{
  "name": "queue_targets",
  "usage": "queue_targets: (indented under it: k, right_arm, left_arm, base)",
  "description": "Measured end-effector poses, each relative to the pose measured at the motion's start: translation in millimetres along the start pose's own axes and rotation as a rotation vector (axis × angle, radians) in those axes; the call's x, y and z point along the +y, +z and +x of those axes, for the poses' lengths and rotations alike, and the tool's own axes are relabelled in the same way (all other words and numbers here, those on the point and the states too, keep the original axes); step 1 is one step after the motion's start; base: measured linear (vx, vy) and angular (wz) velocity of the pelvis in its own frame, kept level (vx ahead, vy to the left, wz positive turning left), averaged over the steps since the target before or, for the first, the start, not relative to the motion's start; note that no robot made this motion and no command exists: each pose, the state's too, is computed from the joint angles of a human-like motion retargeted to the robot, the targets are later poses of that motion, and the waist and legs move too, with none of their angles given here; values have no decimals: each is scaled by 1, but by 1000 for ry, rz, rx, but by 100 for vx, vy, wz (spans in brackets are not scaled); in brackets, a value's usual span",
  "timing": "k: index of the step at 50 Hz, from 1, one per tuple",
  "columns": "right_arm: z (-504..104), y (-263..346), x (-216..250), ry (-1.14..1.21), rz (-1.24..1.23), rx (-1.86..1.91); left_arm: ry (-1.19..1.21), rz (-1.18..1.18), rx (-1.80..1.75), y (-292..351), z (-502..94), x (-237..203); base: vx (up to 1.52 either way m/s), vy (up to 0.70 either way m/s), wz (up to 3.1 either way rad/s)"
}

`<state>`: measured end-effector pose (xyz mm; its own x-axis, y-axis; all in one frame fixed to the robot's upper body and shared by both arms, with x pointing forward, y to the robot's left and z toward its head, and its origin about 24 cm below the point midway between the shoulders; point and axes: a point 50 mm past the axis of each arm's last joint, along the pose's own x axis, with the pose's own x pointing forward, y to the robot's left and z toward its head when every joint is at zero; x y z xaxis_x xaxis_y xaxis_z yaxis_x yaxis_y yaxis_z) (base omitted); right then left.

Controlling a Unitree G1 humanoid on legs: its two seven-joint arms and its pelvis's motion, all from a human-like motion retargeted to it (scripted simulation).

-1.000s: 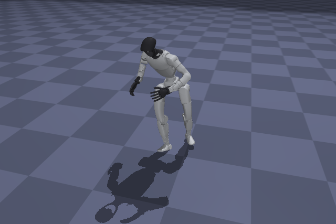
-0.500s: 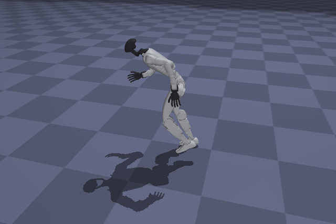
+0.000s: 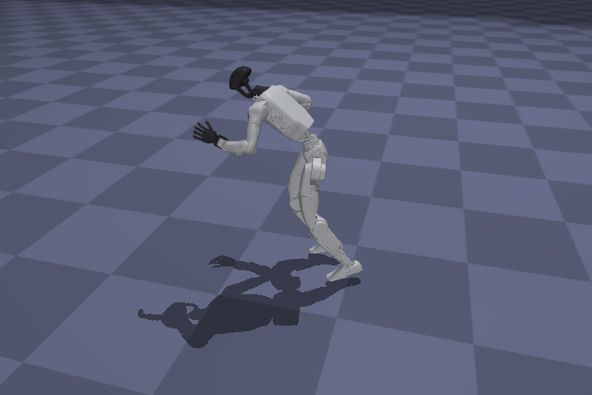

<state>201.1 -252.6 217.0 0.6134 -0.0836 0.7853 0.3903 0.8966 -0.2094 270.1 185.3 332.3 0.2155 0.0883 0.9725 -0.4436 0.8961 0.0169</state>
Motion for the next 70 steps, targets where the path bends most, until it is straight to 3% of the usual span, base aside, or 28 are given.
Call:
queue_targets:
  k: [3,6,10,13,17,21,25,29,33,35,39,41,44,48,53,56,59,63,67,70]
  right_arm:
    - [8,-2,0,24,-30,-10]
    - [2,-18,13,23,-9,66]
    - [-8,-39,37,22,54,159]
    - [-2,-52,64,7,129,209]
    - [52,0,95,15,280,-66]
    - [85,84,109,85,363,-463]
    - [81,121,107,130,379,-644]
    - [61,120,112,222,446,-616]
    - [35,92,109,273,491,-429]
    - [19,59,108,259,441,-241]
    - [-57,-42,115,231,254,355]
    - [-108,-75,104,276,190,624]
    - [-147,-80,62,351,129,772]
    - [-158,-63,21,466,118,857]
    - [-178,-59,-5,494,8,976]
    - [-190,-65,-10,470,-49,1022]
    - [-185,-84,6,405,-85,972]
    - [-92,-100,69,221,-87,586]
    - [56,-15,126,103,97,-46]
    - [106,80,138,82,288,-434]
  left_arm:
    - [96,-211,-122,34,50,-19]
    - [104,-383,-151,52,61,-32]
    - [17,-405,-59,37,23,-36]
    - [-80,-281,177,1,-47,-36]
    - [-147,-143,730,-31,-180,13]
    - [-198,-10,1148,-5,-273,81]
    - [-224,49,1341,34,-300,130]
    - [-216,121,1443,62,-309,159]
    - [-283,187,1454,72,-311,166]
    - [-274,139,1430,52,-313,150]
    - [-220,97,996,-19,-250,77]
    - [-156,34,704,-43,-179,36]
    - [-18,-43,278,-30,-63,-2]
    - [116,-112,-112,24,42,0]
    - [187,-232,-160,38,77,15]
    - [153,-324,-16,15,46,10]
    - [56,-241,164,-13,-19,8]
    - [-70,-58,575,-46,-139,19]
    - [-161,69,954,-34,-243,60]
    - [-173,82,1190,-8,-288,95]
  base:
    - [127,-23,146]
    - [133,-43,130]
    - [133,-55,-7]
    - [133,-54,-167]
    - [131,-39,-208]
    - [129,-22,-174]
    - [148,-2,-115]
    - [159,14,-130]
    - [164,33,-68]
    - [156,35,53]
    - [139,23,78]
    - [124,8,114]
    - [122,-3,163]
    - [127,-21,133]
    - [143,-43,86]
    - [151,-51,42]
    - [145,-52,-59]
    - [124,-34,-200]
    - [114,-3,-197]
    - [119,16,-132]
